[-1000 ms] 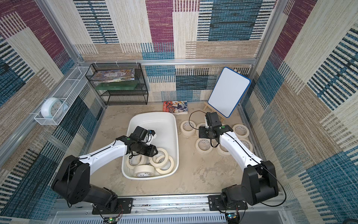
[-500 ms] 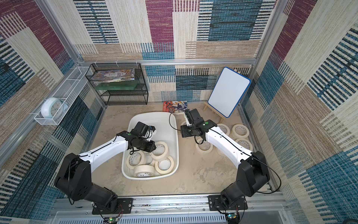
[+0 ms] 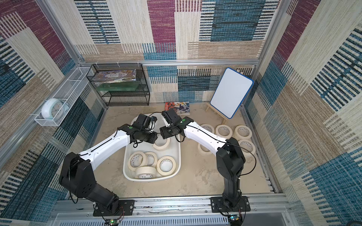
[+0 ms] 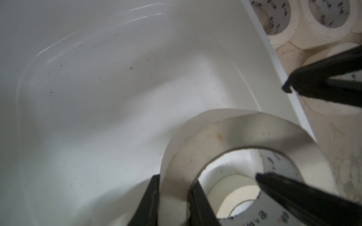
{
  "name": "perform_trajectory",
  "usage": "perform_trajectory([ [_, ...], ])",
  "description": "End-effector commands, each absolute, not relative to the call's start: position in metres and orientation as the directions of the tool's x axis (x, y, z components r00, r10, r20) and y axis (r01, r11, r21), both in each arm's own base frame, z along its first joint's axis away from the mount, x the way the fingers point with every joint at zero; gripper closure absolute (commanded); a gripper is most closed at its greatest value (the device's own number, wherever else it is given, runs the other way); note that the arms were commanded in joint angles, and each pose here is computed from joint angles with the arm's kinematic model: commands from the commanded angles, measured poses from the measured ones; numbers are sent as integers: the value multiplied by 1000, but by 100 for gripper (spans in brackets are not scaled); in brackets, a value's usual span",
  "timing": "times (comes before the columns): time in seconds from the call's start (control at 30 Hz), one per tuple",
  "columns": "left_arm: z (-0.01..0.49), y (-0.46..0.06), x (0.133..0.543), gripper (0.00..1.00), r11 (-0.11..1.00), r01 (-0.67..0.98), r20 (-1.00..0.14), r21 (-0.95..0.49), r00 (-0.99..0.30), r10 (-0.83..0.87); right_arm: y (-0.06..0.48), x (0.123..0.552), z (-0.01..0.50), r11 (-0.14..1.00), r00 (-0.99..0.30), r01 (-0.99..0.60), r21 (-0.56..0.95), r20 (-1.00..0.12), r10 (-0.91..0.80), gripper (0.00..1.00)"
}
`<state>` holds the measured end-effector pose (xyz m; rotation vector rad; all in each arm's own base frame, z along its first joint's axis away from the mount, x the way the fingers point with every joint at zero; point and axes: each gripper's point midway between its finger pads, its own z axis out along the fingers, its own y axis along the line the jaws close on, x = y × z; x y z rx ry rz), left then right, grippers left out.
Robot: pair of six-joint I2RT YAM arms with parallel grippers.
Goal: Take out the art tape in the storage box
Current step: Pick up the art tape from the storage box.
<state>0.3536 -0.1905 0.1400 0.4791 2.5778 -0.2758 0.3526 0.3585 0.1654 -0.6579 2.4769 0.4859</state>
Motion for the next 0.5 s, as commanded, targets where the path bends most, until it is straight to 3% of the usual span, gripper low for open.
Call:
perform_trajectory([
  [0.0, 144, -188, 355, 87, 920, 382, -517, -90, -807, 285, 365, 349, 157, 804, -754, -551, 224, -547, -364, 35],
  [0.1, 146, -187, 357, 87, 923, 375, -528, -86, -803, 277, 367, 349, 151, 803, -760, -550, 230, -536, -367, 43],
  [0.13, 146, -186, 357, 87, 925, 371, -530, -85, -803, 273, 367, 349, 150, 803, -761, -549, 230, -536, -366, 53],
  [0.23, 146, -186, 358, 86, 926, 366, -535, -88, -802, 266, 366, 351, 151, 810, -759, -542, 225, -544, -357, 93],
  [0.27, 146, -186, 358, 84, 929, 361, -539, -87, -801, 261, 365, 353, 152, 815, -758, -537, 218, -548, -353, 99],
  [0.47, 149, -183, 353, 70, 931, 353, -564, -95, -790, 242, 362, 359, 149, 827, -753, -529, 190, -554, -355, 100],
])
